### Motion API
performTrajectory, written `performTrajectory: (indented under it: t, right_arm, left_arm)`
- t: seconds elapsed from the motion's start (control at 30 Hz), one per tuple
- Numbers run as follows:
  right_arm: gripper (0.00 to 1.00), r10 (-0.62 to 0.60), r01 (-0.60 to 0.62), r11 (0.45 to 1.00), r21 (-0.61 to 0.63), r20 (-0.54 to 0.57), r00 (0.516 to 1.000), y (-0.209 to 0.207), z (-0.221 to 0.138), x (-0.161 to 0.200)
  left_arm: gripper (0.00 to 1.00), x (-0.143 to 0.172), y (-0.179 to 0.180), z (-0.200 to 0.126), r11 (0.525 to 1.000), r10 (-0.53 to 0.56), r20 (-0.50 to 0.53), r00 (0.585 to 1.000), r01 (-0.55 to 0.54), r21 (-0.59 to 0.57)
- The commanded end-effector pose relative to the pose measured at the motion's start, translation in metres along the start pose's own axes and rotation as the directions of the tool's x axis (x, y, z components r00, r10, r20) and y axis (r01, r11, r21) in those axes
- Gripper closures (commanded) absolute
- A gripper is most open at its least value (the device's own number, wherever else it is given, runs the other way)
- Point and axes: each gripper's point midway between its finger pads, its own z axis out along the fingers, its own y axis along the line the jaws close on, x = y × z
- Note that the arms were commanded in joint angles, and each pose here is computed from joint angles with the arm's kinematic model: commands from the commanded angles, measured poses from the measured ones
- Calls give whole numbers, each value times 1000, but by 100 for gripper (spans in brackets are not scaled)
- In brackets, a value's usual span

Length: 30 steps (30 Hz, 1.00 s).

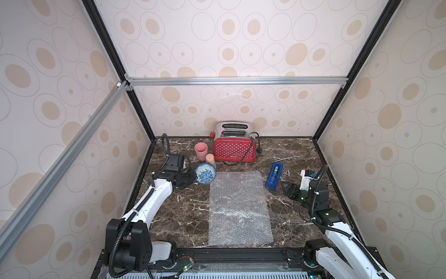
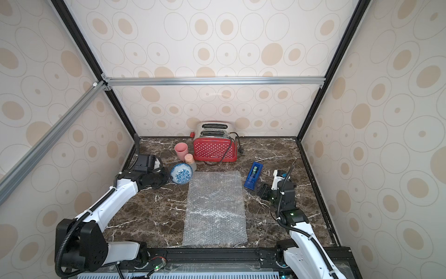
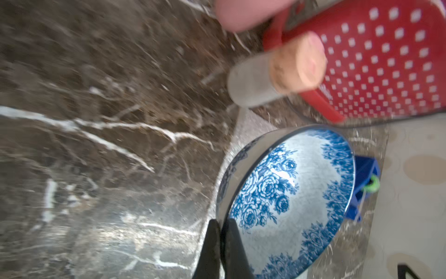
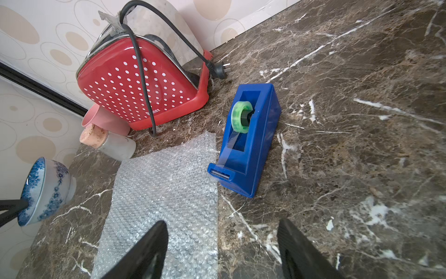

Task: Wrap bowls in bubble wrap
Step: Place the bowl on the bubble wrap.

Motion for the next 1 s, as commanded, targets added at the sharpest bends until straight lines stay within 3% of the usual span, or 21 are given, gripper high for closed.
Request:
performTrajectory:
  t: [0.0,0.17,0.37,0.97]
  right_arm:
    - [26,7,-7,1000,-1,-2,1000,1,-1,1]
    - [26,6,-6,1000,4,0,1000,0,-1,0]
    - [26,-3,2,1000,18,26,1000,-4,-3,-1]
    - [25,-26,26,1000,4,-33,999,2,0,2]
  left_arm:
    - [100,22,-45,-4,993,98,-44,994,-95,65]
    - [100,61,-82,32,981,182,-134,974,-171,92]
    - [100,93,-97,66,970,240,-211,948,-227,82]
    - [100,115,-79,94,979,204,-288,936,-201,39]
